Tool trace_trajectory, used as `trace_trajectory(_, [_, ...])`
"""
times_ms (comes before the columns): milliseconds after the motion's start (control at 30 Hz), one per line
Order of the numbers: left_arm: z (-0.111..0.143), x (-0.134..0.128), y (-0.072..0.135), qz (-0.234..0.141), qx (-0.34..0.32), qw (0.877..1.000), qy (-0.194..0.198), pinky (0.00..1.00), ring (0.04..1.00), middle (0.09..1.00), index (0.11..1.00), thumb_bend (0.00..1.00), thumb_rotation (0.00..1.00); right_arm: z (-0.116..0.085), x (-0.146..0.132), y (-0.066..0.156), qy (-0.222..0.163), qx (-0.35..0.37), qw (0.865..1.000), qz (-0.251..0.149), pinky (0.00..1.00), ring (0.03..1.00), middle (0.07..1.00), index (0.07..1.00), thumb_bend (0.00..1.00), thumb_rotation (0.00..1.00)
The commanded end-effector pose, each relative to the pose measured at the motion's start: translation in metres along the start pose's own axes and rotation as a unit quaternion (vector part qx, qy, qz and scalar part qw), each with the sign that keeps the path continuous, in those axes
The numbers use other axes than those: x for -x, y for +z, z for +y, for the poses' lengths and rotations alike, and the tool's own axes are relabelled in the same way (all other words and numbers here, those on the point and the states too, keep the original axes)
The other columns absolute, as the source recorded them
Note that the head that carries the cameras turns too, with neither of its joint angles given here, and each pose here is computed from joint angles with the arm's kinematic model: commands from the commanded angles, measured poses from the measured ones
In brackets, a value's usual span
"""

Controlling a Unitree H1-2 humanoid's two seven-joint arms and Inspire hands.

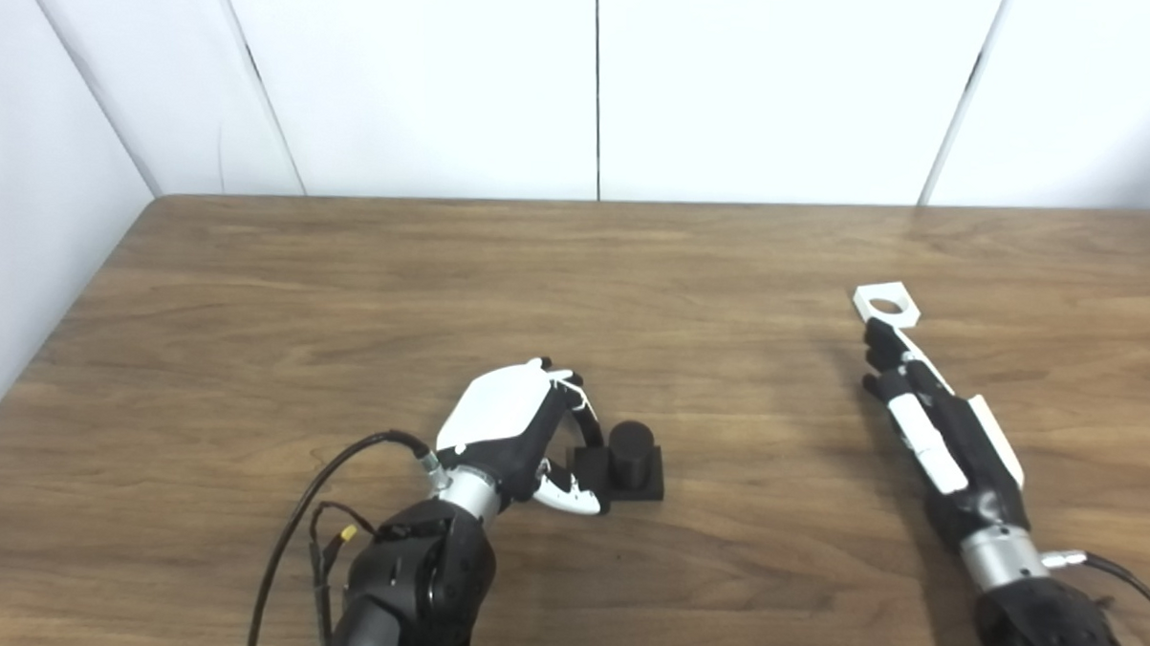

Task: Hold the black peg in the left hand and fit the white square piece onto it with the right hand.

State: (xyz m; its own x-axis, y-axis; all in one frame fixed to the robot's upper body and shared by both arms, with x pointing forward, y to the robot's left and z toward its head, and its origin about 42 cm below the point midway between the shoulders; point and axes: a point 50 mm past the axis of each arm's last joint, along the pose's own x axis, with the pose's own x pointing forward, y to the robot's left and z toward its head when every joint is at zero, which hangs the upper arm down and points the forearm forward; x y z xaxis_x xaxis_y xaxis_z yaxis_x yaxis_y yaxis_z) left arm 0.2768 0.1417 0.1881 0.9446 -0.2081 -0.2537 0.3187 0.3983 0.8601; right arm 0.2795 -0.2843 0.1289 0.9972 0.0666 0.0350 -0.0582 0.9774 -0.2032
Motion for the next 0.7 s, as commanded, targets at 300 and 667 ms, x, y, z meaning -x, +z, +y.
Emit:
trace_trajectory(300, [0.002, -0.003, 0.004, -0.005, -0.007, 1.0, 0.011, 1.0, 1.0, 0.903, 0.488, 0.52, 0.05, -0.042, -0.034, 0.065, -0.004, 0.211, 0.977, -0.043, 0.91, 0.942, 0.938, 0.899, 0.7, 0.68])
trace_trajectory(667, [0.002, -0.001, -0.001, -0.005, -0.01, 1.0, 0.011, 1.0, 1.0, 0.906, 0.488, 0.52, 0.06, -0.053, -0.056, 0.088, 0.003, 0.349, 0.936, -0.035, 0.89, 0.964, 0.938, 0.853, 0.73, 0.47])
